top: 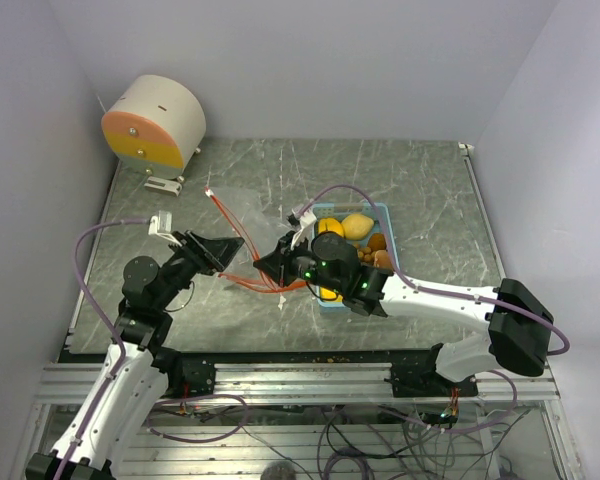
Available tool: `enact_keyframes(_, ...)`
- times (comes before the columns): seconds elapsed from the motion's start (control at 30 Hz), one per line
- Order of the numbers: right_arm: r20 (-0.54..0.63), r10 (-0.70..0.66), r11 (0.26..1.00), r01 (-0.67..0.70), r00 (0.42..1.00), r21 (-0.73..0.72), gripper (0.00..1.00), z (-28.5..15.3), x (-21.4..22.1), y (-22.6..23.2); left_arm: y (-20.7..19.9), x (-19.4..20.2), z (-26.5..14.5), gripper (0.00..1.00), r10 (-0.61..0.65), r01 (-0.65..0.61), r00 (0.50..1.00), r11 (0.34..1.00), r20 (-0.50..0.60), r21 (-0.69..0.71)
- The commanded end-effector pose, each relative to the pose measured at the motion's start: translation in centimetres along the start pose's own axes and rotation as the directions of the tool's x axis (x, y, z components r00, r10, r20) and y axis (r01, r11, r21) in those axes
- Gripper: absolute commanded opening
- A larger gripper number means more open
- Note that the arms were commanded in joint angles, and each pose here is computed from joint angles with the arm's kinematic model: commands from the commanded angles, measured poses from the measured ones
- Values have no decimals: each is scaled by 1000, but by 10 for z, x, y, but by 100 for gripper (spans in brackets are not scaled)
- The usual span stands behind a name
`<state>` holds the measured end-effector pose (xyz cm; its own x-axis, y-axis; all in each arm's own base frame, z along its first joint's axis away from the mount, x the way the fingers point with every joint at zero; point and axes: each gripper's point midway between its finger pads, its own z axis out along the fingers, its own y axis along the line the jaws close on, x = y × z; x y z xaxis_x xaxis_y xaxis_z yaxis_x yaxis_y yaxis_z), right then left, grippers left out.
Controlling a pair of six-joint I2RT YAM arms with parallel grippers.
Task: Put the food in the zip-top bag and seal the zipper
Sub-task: Open the zipper of the food storage bag at the center of the board.
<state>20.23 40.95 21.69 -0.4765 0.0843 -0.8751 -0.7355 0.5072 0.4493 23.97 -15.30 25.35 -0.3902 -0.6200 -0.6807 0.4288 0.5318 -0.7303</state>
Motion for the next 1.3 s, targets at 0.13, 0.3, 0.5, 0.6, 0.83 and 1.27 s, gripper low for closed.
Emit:
enact_keyframes(0.13,55,-11,999,12,998,-30,0,-4,-26,15,1,2,-4,66,37,-37,999,999,8,9)
enact_keyframes(0.3,40,-6,999,8,999,-40,0,-2,-21,16,1,0,6,62,16,-16,1000,1000,0,20)
enact_keyframes(0.5,30,-15,999,16,999,-45,0,-1,-20,16,5,-1,15,59,-11,11,1000,1000,0,16)
enact_keyframes(0.6,13,-19,999,20,1000,-44,0,0,-15,15,2,-3,17,60,-24,24,1000,999,6,36)
enact_keyframes(0.83,-1,-22,999,22,1000,-44,0,1,-11,14,-2,-6,18,60,-32,31,999,998,14,51)
enact_keyframes(1.27,23,-34,998,35,999,-60,0,-7,-20,19,29,4,22,50,-12,11,1000,997,-17,-74)
